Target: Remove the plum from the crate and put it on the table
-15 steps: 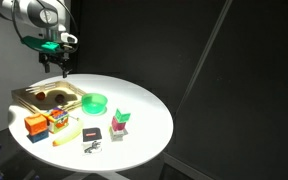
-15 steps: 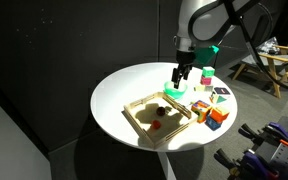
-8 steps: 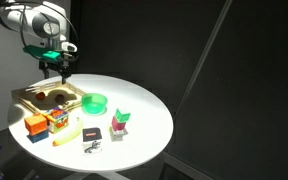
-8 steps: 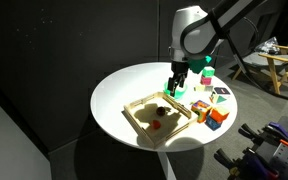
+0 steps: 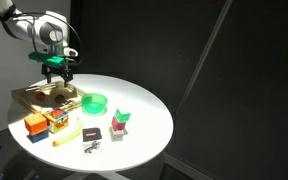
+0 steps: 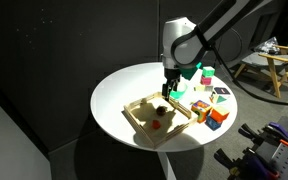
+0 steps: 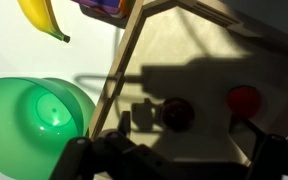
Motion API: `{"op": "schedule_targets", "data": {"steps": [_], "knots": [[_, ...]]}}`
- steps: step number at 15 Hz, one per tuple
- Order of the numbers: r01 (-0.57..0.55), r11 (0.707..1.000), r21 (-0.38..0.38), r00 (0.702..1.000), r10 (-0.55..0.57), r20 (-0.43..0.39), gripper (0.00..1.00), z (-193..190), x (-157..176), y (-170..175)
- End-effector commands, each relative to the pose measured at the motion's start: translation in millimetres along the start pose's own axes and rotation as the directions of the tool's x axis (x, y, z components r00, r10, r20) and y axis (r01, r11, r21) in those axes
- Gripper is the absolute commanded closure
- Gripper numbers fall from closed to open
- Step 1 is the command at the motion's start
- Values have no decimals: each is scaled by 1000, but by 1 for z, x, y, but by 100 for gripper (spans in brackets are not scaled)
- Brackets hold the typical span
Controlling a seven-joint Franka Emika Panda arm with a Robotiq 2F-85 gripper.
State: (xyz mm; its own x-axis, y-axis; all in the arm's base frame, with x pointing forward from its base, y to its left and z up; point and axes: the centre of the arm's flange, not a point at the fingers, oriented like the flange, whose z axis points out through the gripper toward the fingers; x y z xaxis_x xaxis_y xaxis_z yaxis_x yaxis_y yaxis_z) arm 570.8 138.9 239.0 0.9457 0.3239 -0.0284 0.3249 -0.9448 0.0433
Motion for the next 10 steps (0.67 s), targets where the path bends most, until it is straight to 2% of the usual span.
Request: {"op": "schedule_targets", "data": {"steps": [1,10], "knots": [[0,1000,-26,1000,0,2,0,14,22,-3],[16,1000,1,1000,-16,19,0,45,35,-10]]}}
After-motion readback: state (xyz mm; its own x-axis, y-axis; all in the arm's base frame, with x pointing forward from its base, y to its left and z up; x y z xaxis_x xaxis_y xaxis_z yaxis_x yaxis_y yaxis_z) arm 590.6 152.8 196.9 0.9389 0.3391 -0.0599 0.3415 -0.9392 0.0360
